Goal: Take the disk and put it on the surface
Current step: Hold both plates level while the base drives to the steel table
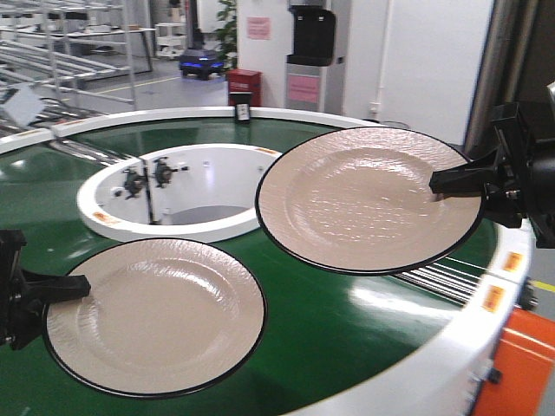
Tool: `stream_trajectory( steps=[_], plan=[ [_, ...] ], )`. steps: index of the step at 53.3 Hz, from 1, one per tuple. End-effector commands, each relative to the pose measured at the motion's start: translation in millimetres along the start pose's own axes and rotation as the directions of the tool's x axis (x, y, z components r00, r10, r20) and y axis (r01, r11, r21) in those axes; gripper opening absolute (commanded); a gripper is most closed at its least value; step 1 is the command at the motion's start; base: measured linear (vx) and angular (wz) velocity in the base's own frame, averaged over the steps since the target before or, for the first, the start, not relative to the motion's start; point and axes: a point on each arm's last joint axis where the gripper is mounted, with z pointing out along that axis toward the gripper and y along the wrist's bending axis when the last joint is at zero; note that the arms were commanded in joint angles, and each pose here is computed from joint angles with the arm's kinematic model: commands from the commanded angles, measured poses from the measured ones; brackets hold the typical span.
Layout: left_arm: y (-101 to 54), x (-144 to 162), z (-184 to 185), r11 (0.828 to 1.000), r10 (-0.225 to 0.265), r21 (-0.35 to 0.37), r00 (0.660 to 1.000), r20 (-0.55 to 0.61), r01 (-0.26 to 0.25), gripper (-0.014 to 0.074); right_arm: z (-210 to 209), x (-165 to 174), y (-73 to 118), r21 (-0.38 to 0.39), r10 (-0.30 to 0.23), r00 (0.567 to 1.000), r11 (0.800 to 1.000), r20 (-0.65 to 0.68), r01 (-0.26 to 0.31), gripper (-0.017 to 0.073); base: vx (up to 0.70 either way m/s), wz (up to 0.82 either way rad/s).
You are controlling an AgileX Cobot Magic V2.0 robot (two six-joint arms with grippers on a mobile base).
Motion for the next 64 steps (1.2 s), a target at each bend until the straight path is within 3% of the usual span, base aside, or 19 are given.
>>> stream_trajectory(
  steps=[1, 64],
  plan=[
    [-30.3, -1.6, -8.8, 0.988, -0.033, 0.154, 0.999, 0.031, 0.028, -0.0001, -18.7, -4.8, 35.9, -0.135, -0.005, 0.994, 0.991, 0.108, 0.020, -0.0005, -0.15, -0.42],
    [-30.3, -1.6, -8.8, 0.988, -0.033, 0.154, 0.999, 0.031, 0.028, -0.0001, -19.0, -4.7, 36.2, -0.135, -0.006, 0.994, 0.991, 0.108, 0.020, -0.0005, -0.02, -0.51]
  ],
)
